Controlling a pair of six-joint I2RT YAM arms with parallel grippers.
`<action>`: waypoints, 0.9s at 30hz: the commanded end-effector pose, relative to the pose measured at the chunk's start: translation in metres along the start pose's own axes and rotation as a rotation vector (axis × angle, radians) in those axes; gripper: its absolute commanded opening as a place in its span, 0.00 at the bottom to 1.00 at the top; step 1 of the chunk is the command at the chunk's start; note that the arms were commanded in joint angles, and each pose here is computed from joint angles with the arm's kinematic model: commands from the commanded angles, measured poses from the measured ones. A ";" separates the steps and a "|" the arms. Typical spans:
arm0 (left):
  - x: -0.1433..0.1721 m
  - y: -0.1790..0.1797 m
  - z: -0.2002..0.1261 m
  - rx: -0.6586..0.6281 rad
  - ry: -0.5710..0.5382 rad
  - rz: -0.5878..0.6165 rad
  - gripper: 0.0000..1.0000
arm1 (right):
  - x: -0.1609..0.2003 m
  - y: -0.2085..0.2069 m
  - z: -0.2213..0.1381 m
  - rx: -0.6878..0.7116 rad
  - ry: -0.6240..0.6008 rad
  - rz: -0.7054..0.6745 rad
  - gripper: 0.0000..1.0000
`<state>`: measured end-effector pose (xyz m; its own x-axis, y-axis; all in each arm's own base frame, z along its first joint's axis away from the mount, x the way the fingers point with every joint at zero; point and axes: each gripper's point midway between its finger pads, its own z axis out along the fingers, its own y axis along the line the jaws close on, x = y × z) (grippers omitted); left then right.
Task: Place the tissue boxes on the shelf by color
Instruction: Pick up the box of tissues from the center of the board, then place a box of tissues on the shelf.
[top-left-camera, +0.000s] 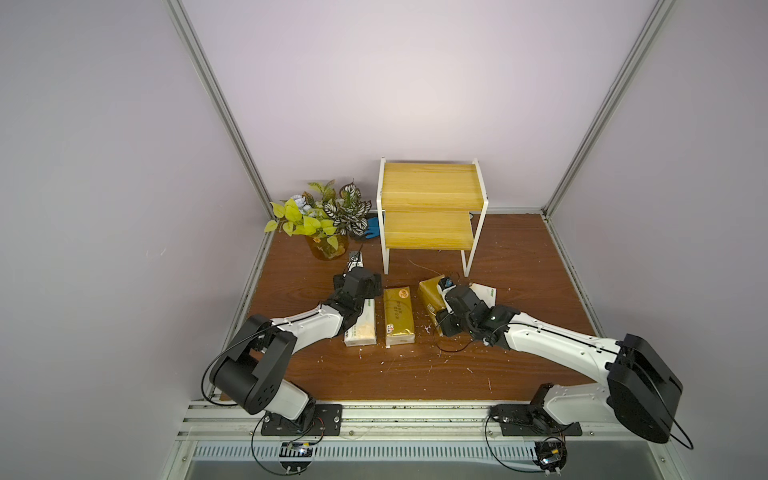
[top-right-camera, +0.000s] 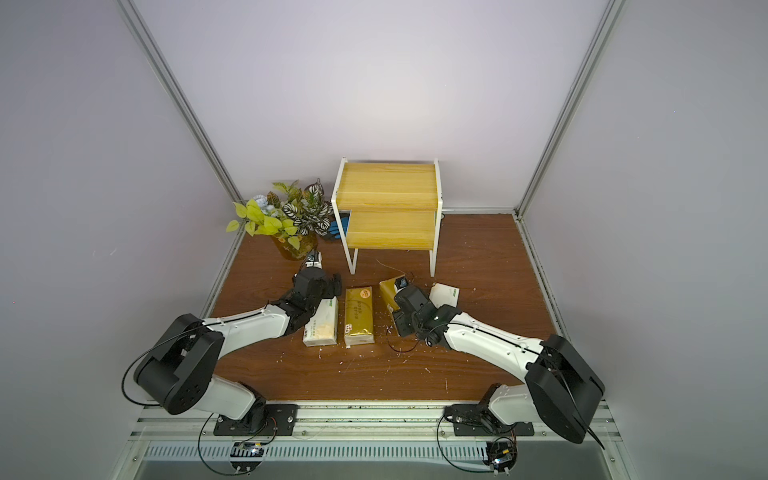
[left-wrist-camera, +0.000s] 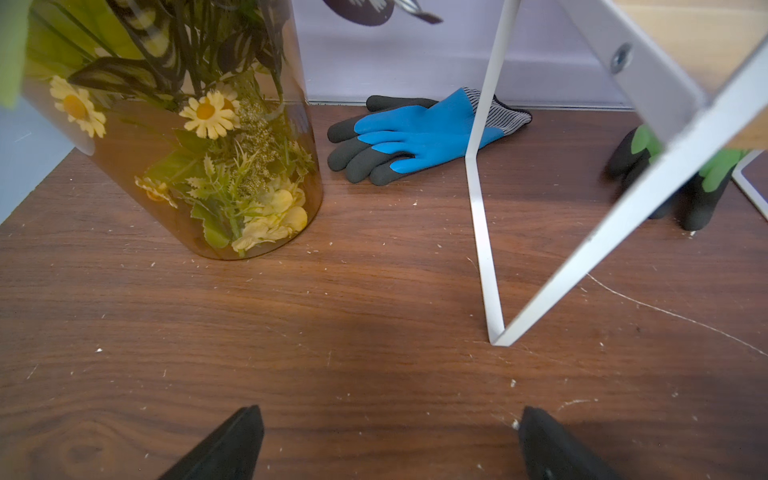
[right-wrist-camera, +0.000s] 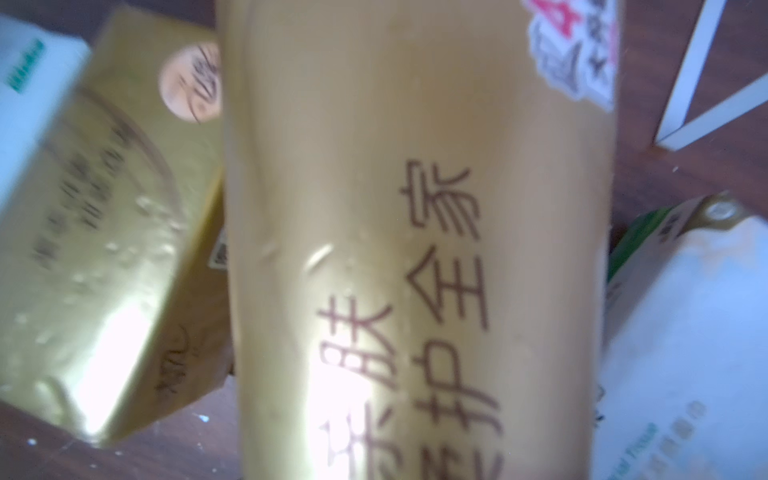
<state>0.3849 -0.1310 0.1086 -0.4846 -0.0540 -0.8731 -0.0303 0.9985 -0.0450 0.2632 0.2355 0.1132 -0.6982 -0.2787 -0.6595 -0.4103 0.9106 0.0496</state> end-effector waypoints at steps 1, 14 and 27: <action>-0.006 -0.007 0.001 0.003 -0.010 -0.027 1.00 | -0.062 0.003 -0.031 0.019 -0.177 0.010 0.34; 0.001 -0.004 -0.002 -0.006 0.017 -0.053 1.00 | -0.147 -0.031 -0.039 0.184 -0.333 0.047 0.34; 0.004 -0.004 -0.003 -0.006 0.035 -0.044 1.00 | -0.192 -0.084 -0.035 0.263 -0.452 0.122 0.37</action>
<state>0.3794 -0.1301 0.0994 -0.5158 -0.0952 -0.8514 -0.0607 0.9954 -0.0746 0.3938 0.1963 0.2180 -0.5042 -0.1159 -0.8558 -0.1528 0.9873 -0.0437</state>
